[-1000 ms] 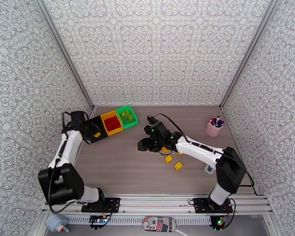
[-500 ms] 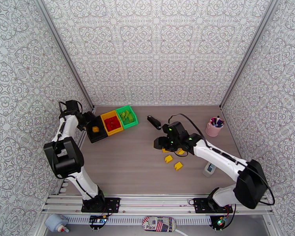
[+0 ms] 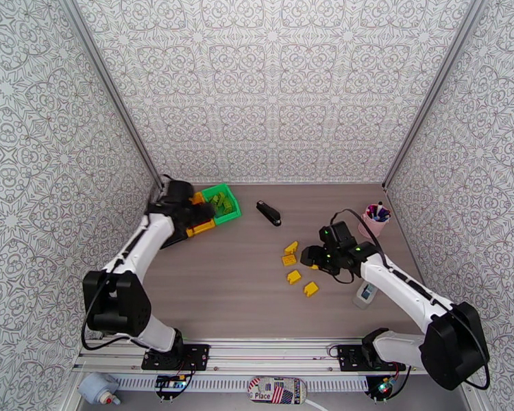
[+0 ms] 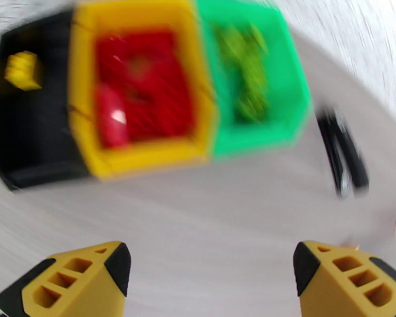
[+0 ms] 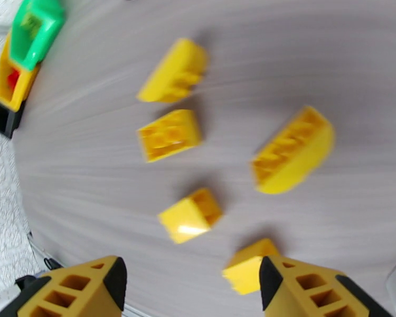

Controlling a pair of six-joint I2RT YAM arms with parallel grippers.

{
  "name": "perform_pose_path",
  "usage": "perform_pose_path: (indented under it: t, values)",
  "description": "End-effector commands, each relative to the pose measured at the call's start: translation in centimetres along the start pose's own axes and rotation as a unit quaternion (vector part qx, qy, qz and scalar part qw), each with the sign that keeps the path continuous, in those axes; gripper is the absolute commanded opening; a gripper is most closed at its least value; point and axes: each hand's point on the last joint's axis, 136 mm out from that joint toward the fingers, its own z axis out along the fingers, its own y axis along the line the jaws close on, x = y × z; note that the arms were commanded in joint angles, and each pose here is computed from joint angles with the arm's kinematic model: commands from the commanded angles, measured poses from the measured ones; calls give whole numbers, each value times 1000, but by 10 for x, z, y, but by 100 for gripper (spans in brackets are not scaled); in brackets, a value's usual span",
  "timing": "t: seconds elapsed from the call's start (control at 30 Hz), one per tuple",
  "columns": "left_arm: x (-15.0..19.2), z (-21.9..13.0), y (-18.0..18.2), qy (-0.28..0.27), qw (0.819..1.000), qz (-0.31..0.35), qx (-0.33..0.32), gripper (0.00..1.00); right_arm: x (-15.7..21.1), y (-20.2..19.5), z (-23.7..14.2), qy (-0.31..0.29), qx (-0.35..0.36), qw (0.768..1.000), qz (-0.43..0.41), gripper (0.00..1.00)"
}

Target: Sort the legos into containers by color

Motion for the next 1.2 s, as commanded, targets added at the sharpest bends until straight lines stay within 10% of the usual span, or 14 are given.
perform_pose_path:
  t: [0.0, 0.47, 1.17]
  values:
    - [41, 16, -48, 24, 994, 108, 20, 87, -2, -14, -2, -6, 4, 1000, 20, 70]
    - [136, 73, -199, 109, 905, 404, 73, 86, 7, -20, -9, 1, -19, 999, 38, 70]
    - [168, 157, -229, 154, 889, 430, 46, 70, 19, -35, -16, 1, 1, 999, 39, 70]
